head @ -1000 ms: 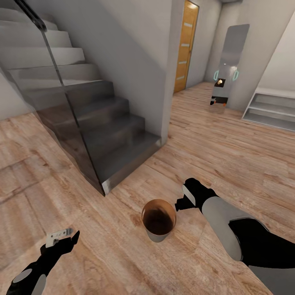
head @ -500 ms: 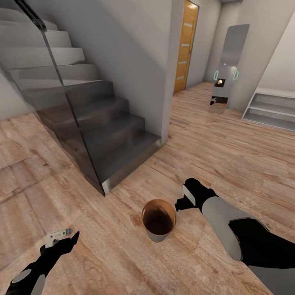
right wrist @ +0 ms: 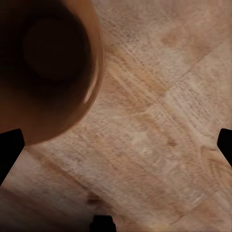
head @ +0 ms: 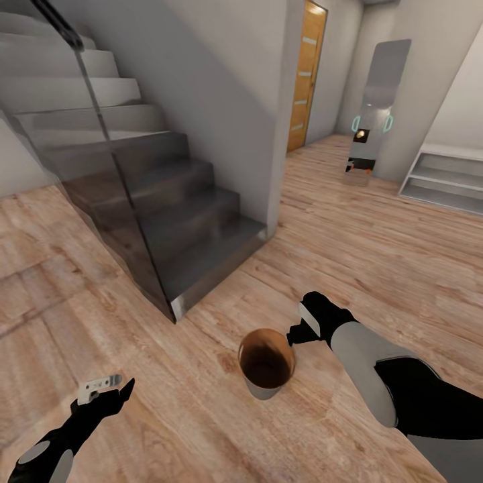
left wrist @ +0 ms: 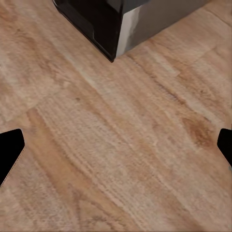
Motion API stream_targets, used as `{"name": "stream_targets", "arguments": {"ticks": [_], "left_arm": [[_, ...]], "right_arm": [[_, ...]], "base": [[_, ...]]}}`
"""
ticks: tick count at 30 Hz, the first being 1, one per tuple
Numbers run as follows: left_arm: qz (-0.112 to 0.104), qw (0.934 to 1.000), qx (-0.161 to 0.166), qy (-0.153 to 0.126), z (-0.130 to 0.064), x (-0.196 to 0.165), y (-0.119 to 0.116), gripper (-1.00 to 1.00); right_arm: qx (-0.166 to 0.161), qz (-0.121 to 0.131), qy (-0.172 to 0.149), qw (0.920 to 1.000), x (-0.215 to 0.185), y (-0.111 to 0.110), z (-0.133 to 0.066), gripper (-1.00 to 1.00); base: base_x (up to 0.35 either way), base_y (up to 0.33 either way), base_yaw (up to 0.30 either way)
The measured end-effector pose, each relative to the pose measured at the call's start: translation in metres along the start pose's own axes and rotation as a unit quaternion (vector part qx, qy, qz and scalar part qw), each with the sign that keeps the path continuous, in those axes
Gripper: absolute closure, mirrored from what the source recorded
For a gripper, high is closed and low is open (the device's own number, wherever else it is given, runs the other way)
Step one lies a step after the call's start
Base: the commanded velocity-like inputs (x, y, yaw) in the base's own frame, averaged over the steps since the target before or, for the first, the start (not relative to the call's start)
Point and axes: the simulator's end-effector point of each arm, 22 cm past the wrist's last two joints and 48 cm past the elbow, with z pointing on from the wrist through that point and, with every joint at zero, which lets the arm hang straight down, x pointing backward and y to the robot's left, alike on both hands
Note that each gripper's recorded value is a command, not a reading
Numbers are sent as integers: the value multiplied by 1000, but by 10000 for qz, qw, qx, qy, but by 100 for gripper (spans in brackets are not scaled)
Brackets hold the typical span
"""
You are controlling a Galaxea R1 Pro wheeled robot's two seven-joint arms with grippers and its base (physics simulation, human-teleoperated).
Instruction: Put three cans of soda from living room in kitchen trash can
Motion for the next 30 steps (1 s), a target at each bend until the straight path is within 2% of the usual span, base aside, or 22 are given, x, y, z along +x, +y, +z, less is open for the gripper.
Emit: {"name": "stream_targets", "arguments": {"ticks": [22,30], "left_arm": [[-12,10000,79,-52,0,-2,-7,-100],[-7,10000,78,-43,0,-1,-7,-100]], "right_arm": [[15,-19,3,10000,0,0,0,-100],[19,-19,4,10000,1,0,0,-100]], "base": [[20,22,0],[174,0,0]]}}
